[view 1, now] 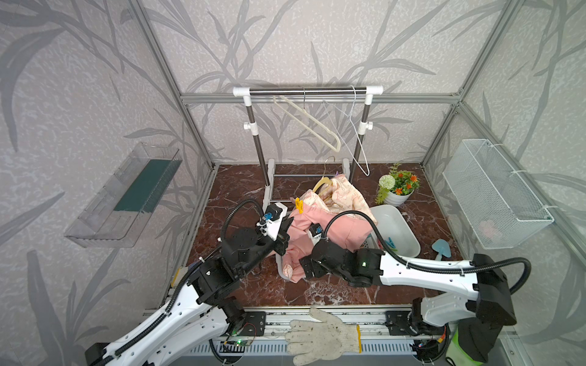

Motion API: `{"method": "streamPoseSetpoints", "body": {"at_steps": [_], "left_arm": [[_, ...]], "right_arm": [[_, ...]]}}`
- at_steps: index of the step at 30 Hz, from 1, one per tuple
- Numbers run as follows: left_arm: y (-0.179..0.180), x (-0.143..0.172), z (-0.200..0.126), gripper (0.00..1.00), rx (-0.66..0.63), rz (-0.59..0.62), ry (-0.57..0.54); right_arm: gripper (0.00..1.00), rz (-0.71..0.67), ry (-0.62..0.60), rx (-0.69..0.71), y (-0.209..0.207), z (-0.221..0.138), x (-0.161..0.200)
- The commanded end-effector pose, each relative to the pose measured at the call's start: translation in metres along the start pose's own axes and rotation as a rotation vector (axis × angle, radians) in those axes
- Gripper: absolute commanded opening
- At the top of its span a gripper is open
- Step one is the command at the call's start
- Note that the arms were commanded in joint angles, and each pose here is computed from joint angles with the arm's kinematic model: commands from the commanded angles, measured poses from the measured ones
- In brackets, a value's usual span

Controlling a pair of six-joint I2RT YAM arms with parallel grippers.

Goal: Remove the clothespins securing jackets to the hanger
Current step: Adjust the jacket in the basket.

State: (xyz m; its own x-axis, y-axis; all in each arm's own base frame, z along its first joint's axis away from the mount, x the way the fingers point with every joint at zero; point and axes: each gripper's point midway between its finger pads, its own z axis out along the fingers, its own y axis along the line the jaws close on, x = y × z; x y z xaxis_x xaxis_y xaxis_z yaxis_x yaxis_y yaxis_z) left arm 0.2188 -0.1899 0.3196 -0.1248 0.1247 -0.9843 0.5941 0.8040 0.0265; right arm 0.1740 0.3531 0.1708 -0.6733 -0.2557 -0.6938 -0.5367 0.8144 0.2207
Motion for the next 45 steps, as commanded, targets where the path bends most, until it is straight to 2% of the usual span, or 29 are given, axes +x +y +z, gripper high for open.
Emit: {"method": "streamPoseSetpoints", "body": {"at_steps": [1,9,12,14,15,20,24,30,38,45], "left_arm": [[0.004,0.009,-0.002,0.0,-0.031,0.067,0.024],[-0.002,0.016,-0.007,0.0,-0.034,0.111,0.053],[-0.002,0.006,-0.011,0.0,-0.034,0.101,0.023],[-0.002,-0.002,-0.013,0.0,-0.033,0.091,0.008],[-0.002,-0.005,-0.013,0.0,-0.034,0.084,0.007],[-0.01,-0.016,-0.004,0.0,-0.009,0.025,0.041],[-0.015,-0.027,0.005,0.0,0.0,-0.049,0.061],[-0.01,-0.053,0.008,0.0,-0.042,-0.164,0.074],[-0.019,-0.086,0.007,0.0,-0.008,-0.244,0.098],[-0.018,-0.099,0.001,0.0,-0.003,-0.294,0.067]], "right_arm": [[0.94,-0.044,-0.043,-0.011,-0.001,-0.023,-0.011],[0.91,0.011,-0.163,0.003,-0.024,-0.079,-0.035],[0.88,0.008,-0.186,-0.04,-0.022,-0.09,-0.038],[0.87,-0.047,-0.169,-0.108,-0.01,-0.092,-0.035],[0.87,-0.083,-0.165,-0.153,-0.001,-0.091,-0.033],[0.91,-0.064,-0.24,-0.299,0.031,-0.073,-0.025],[1.0,-0.082,-0.326,-0.312,0.048,-0.063,-0.028],[0.99,-0.091,-0.412,-0.361,0.075,-0.053,-0.038],[0.99,-0.089,-0.393,-0.409,0.098,-0.033,-0.038],[0.99,0.022,-0.422,-0.485,0.116,-0.016,-0.037]]}}
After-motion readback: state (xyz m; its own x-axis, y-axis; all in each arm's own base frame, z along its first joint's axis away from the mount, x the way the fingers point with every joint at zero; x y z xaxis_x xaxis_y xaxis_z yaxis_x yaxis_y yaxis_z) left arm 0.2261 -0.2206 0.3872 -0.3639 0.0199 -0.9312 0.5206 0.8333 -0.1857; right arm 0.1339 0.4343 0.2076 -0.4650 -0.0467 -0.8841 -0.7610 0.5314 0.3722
